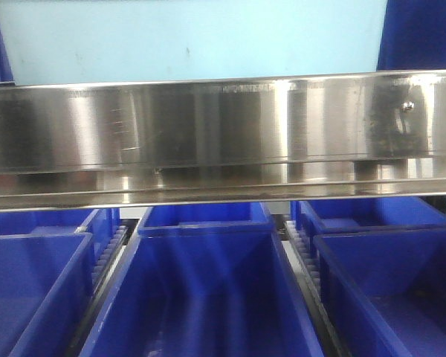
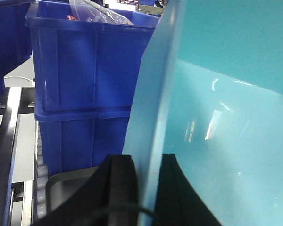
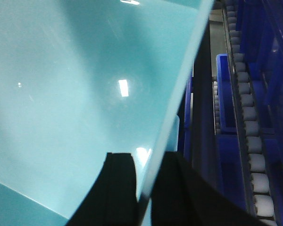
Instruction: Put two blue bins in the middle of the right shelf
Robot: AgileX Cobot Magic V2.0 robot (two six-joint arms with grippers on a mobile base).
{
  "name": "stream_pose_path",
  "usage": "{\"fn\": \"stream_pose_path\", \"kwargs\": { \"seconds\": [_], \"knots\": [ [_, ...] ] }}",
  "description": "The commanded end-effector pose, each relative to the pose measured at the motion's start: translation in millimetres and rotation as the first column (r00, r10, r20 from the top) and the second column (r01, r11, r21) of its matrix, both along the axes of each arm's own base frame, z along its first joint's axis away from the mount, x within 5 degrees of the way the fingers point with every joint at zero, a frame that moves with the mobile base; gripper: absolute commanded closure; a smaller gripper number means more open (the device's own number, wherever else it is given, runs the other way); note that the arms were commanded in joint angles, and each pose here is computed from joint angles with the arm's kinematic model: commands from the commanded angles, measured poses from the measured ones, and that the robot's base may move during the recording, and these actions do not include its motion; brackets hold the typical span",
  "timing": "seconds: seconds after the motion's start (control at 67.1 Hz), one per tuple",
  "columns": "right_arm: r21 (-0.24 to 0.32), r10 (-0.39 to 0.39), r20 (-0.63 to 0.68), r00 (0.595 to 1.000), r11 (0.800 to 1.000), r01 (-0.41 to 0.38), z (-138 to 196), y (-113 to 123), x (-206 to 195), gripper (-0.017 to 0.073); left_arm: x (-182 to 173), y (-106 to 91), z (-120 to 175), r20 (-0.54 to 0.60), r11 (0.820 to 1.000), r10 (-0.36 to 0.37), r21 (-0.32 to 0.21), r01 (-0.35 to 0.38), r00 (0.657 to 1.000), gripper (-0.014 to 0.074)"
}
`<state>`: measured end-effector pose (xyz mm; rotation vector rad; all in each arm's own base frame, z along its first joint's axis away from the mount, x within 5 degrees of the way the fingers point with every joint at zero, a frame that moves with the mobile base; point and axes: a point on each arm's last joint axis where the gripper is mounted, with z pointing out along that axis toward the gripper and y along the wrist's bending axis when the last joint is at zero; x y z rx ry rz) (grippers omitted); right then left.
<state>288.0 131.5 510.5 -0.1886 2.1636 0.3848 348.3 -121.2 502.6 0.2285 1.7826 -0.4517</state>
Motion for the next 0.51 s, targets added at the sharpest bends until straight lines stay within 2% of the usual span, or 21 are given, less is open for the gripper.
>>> {"fn": "stream_pose_path", "kwargs": {
  "seconds": [0.0,0.492],
  "knots": [
    [-0.007,0.013,0.048,0.999,1.000,-0.013,8.1,-2.7,-4.4,0.0712,-3.0,2.9,14.0,0.069,0.998,0.017,-0.070,-0.012,0.997,0.0704],
    [0.000,0.013,0.065,0.998,1.000,-0.013,9.6,-2.4,-3.6,0.0712,-3.2,2.9,14.1,0.069,0.997,0.016,-0.072,-0.011,0.997,0.0704]
  ]
}}
